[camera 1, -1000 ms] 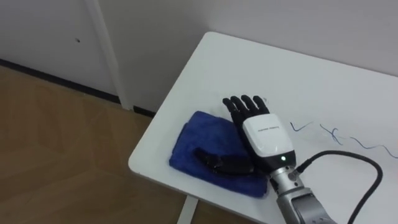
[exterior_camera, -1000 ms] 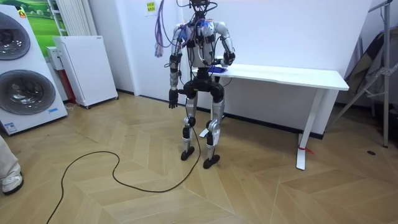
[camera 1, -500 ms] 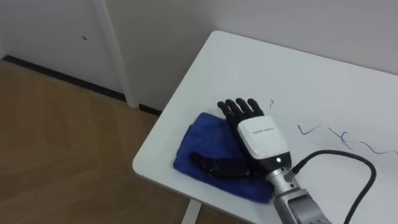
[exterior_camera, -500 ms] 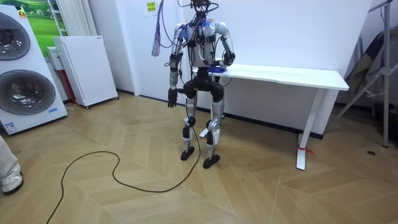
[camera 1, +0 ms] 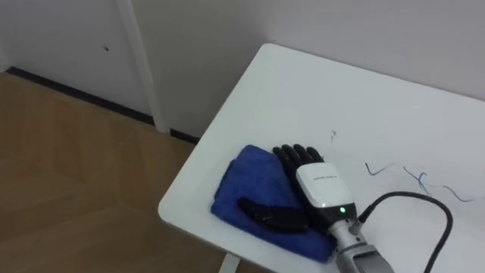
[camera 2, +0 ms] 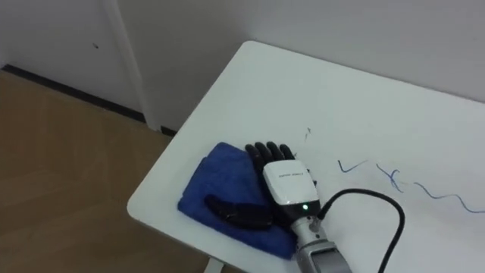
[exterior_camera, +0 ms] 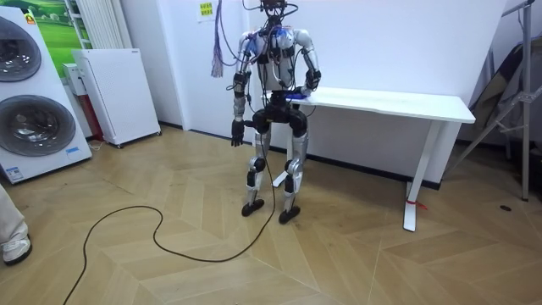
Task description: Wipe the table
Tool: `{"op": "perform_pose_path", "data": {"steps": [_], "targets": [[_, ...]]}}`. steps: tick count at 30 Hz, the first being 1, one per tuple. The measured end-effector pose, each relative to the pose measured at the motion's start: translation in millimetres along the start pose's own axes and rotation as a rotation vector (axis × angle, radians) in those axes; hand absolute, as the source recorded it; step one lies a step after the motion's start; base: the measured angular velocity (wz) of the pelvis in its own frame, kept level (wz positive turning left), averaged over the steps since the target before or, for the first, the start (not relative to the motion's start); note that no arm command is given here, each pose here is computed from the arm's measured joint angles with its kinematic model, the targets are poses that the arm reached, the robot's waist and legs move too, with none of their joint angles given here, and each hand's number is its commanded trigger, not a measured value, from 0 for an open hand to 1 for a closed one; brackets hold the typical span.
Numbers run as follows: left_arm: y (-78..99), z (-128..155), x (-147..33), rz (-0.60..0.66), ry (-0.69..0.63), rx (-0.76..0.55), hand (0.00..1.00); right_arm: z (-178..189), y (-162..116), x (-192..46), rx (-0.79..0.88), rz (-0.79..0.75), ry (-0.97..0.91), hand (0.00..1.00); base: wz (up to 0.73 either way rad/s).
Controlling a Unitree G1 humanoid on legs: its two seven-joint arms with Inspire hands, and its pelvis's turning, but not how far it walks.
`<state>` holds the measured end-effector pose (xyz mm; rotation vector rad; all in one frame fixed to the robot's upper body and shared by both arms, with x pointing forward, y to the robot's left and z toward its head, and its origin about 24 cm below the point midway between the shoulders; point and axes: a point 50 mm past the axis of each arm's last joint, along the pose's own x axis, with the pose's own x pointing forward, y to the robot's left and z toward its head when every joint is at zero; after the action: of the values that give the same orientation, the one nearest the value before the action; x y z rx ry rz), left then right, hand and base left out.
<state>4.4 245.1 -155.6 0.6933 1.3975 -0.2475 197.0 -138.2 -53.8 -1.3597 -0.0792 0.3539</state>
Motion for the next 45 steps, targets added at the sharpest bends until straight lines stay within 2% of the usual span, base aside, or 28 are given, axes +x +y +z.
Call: {"op": "perform_pose_path", "data": {"steps": [2,3,4,5,6,7,12,22,45], "targets": [[0.3,5.3,0.9,-0.001,-0.017,0.006,0.00,-4.0,3.0,-5.1,-0.002,0.008,0.019,0.03,0.74],[2.7,8.3,1.1,0.006,-0.027,0.008,0.00,-7.0,3.3,-6.6,-0.004,0.010,0.038,0.10,0.41],[4.3,8.3,0.9,0.012,-0.024,0.010,0.00,-9.9,2.7,-7.2,-0.009,0.011,0.048,0.40,0.18],[3.9,7.5,0.7,0.012,-0.020,0.010,0.00,-11.1,2.5,-7.7,-0.011,0.012,0.051,0.53,-0.17],[1.6,3.4,0.1,0.005,-0.002,0.009,0.00,-11.4,2.2,-7.7,-0.011,0.010,0.052,0.84,-0.28],[-1.3,0.0,-0.5,-0.003,0.011,0.008,0.00,-11.4,1.5,-7.3,-0.011,0.001,0.052,1.00,-0.18],[-1.7,-0.3,-0.6,-0.006,0.014,0.013,0.00,-11.8,-8.6,-2.7,0.010,-0.077,0.056,1.00,-0.01],[-3.5,1.6,-1.8,0.000,-0.003,0.010,0.00,0.5,-10.5,-5.5,0.079,-0.117,0.007,1.00,0.01],[-2.8,2.5,-2.6,0.003,-0.003,0.014,0.00,-0.4,-8.6,-6.9,0.097,-0.093,0.019,1.00,0.01]]}}
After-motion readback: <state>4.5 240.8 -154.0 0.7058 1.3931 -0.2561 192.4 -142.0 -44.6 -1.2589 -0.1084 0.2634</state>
